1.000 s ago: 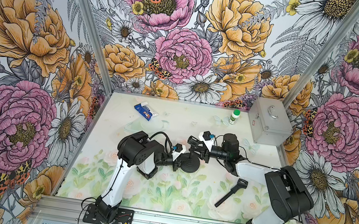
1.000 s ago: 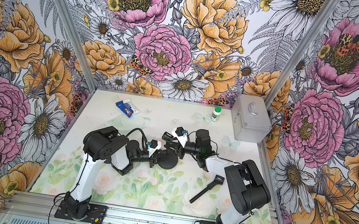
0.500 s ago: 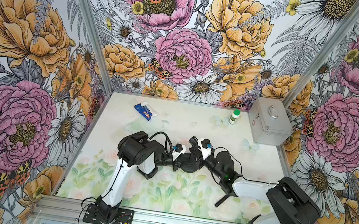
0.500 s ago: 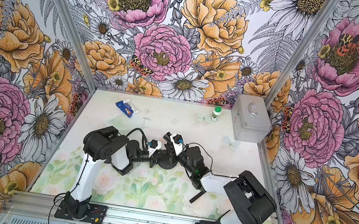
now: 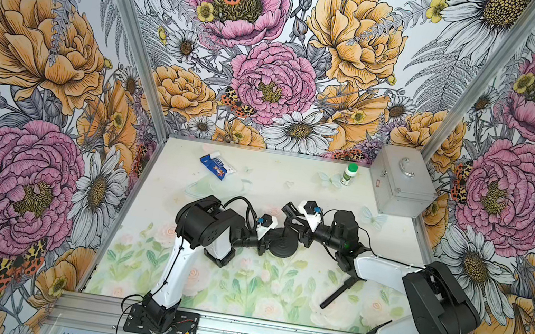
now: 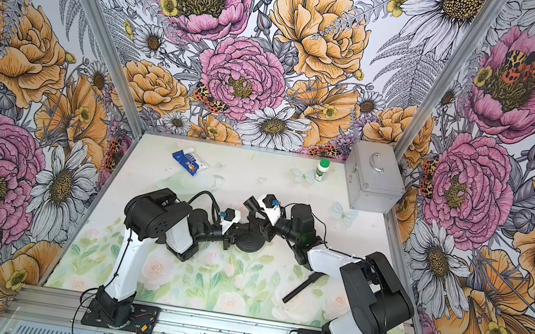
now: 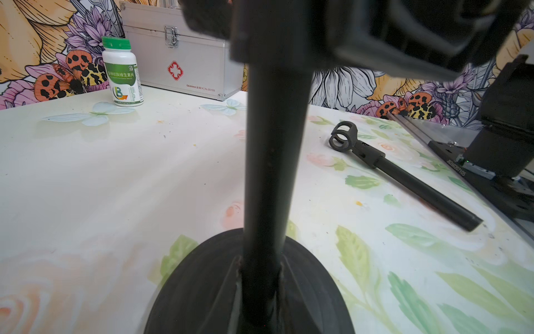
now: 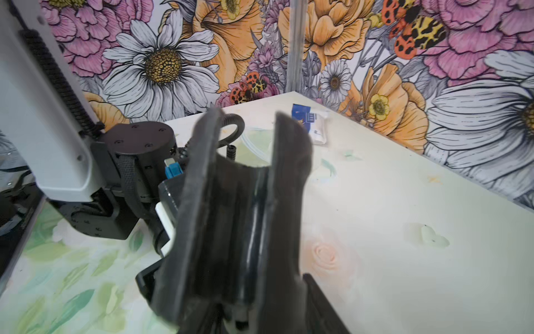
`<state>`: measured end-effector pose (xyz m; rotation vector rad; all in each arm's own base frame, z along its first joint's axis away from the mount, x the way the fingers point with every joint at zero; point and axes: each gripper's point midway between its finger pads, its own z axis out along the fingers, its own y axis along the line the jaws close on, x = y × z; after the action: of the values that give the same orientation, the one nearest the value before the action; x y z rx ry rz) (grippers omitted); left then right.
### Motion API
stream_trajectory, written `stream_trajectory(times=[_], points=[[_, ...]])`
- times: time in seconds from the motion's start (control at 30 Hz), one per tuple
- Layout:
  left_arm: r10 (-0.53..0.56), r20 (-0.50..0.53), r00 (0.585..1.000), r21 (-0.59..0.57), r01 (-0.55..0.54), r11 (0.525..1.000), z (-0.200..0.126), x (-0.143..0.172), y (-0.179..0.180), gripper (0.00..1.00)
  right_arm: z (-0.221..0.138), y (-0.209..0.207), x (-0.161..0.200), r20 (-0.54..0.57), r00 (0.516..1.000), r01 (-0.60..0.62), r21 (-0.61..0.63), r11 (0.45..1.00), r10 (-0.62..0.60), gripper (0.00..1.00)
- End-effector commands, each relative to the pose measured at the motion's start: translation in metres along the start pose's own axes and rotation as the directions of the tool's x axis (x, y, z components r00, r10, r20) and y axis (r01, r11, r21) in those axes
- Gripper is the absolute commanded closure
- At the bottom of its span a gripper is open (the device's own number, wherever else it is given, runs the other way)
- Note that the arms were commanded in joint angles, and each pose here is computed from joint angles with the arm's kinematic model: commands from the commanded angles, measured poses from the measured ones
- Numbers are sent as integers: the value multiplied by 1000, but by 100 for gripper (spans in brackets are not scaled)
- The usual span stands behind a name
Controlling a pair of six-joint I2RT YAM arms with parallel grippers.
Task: Assemble a microphone stand
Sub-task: Screw the microphone stand pole into the microphone stand base.
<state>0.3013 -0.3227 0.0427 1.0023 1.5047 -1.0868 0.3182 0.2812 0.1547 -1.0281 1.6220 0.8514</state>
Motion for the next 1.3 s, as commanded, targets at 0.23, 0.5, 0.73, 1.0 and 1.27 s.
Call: stream_trajectory(times=[0.23, 0.5, 0.73, 1.0, 1.27], points=[[-137, -96, 986, -44, 133, 990, -8, 42, 0, 81, 5, 6, 0, -51, 998, -44, -204, 978, 34, 82], [-144, -97, 985, -45, 140, 989, -9, 43, 1, 81, -28, -37, 21, -49, 998, -6, 637, 771, 48, 100], [-158, -97, 983, -50, 153, 987, -8, 44, 3, 81, 0, 4, 27, -35, 995, -61, 535, 843, 94, 84], [-131, -101, 986, -42, 127, 991, -9, 43, -2, 81, -2, 44, 11, -29, 998, -53, -175, 983, 49, 54], [-123, -102, 987, -30, 121, 992, -7, 43, -4, 81, -15, 28, 5, -37, 999, -51, -371, 927, 40, 54]])
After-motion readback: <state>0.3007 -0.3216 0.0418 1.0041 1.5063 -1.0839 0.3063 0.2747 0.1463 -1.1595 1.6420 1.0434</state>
